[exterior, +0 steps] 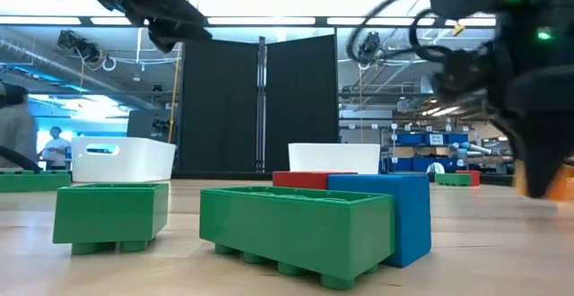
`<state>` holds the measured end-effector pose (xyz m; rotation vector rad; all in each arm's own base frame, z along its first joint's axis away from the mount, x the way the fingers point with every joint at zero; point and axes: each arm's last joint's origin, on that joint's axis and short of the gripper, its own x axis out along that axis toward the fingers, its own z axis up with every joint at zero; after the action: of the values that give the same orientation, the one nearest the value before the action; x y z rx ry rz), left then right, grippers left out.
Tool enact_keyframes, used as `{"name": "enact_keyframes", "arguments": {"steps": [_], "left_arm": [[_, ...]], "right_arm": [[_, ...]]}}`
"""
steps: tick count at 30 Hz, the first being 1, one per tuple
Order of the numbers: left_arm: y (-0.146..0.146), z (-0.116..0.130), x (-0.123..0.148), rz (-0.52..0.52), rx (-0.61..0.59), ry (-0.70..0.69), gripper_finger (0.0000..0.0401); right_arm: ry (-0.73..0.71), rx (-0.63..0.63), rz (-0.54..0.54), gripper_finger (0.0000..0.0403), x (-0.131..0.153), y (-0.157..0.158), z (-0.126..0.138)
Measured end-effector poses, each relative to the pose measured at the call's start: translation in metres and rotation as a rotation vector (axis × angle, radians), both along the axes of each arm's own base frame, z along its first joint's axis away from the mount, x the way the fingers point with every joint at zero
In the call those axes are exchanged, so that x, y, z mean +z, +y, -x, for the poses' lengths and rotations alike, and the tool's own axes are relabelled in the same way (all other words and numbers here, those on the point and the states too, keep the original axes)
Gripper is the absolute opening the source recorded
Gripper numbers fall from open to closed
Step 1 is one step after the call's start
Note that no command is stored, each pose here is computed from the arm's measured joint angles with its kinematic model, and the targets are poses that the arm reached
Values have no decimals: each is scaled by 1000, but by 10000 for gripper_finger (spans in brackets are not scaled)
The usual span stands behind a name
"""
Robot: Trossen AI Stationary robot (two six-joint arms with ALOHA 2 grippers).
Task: Sort blocks by size
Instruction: Put the yellow 4 stud game piece into the bottom white bin
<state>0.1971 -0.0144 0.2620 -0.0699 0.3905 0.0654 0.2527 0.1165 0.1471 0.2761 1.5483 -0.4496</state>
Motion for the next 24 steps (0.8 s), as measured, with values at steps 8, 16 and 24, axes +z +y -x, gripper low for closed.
{"name": "enact_keyframes", "arguments": {"steps": [8,16,24], "left_arm": [[0,-1,1,-52,-18,-13,214],[3,-1,4,-238,34,-19,214],[6,-3,10,-346,96,-66,214]], "right_arm": [[-267,-124,117,102,19,-10,-16],[-591,-267,166,102,44,-48,-47],[-1074,-284,-39,102,88,-89,-88]]}}
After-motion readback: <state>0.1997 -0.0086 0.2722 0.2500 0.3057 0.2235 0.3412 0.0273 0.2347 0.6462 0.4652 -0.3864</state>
